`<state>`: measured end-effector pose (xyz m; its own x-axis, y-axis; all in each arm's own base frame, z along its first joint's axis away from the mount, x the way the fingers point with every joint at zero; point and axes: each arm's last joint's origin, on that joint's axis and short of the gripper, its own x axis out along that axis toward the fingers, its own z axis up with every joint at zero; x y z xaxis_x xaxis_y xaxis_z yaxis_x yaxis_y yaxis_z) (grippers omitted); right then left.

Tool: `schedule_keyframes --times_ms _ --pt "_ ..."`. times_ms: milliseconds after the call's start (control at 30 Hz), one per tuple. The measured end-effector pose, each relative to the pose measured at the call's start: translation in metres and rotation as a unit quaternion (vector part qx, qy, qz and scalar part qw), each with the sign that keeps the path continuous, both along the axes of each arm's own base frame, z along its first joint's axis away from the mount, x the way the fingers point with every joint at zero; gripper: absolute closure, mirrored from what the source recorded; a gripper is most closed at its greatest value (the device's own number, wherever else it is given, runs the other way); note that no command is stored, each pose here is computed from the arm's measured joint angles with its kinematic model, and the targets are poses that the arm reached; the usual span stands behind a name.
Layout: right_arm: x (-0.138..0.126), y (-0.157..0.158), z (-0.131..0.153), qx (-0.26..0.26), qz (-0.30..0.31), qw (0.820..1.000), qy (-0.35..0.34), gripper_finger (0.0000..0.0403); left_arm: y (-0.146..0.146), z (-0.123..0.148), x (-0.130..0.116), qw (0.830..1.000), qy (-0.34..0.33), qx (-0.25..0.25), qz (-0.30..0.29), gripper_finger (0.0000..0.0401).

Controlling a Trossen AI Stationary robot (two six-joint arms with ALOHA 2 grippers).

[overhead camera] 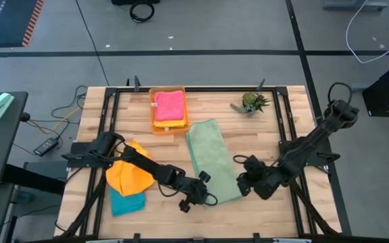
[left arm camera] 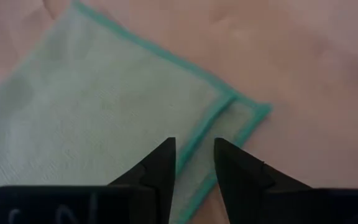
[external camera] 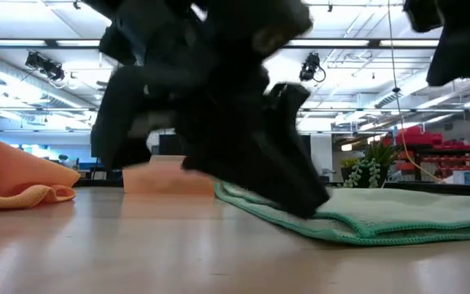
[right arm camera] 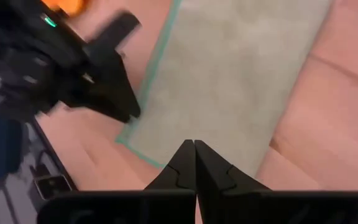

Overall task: Fold microfiber towels
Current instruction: Fold the green microfiber cloth

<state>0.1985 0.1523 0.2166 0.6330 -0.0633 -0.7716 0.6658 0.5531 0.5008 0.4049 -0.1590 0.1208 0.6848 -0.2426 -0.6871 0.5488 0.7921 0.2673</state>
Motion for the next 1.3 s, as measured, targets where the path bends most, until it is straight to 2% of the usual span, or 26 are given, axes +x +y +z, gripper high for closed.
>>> schedule_keyframes --times_ms 167,500,733,1067,1300 --pt "-0.009 0.003 0.006 0.000 -0.021 0.999 -0.025 0.0401 0.007 -0.003 0.004 1.000 -0.002 -0.001 0.009 0.0297" --pt "-0.010 0.003 0.005 0.002 -0.028 0.999 -0.022 0.0401 0.010 -0.003 0.005 1.000 -0.002 -0.001 0.013 0.0321" --pt "-0.011 0.003 0.004 -0.004 -0.028 0.999 -0.017 0.0401 0.010 -0.002 0.005 1.000 -0.004 -0.002 0.013 0.0390" --pt "-0.011 0.002 0.004 -0.008 -0.023 1.000 -0.016 0.0401 0.005 0.017 0.002 0.999 -0.022 -0.020 0.015 0.0395" --pt "-0.011 0.002 0.004 -0.012 -0.021 1.000 -0.013 0.0401 -0.005 0.014 -0.006 0.999 0.014 -0.028 0.016 0.0395"
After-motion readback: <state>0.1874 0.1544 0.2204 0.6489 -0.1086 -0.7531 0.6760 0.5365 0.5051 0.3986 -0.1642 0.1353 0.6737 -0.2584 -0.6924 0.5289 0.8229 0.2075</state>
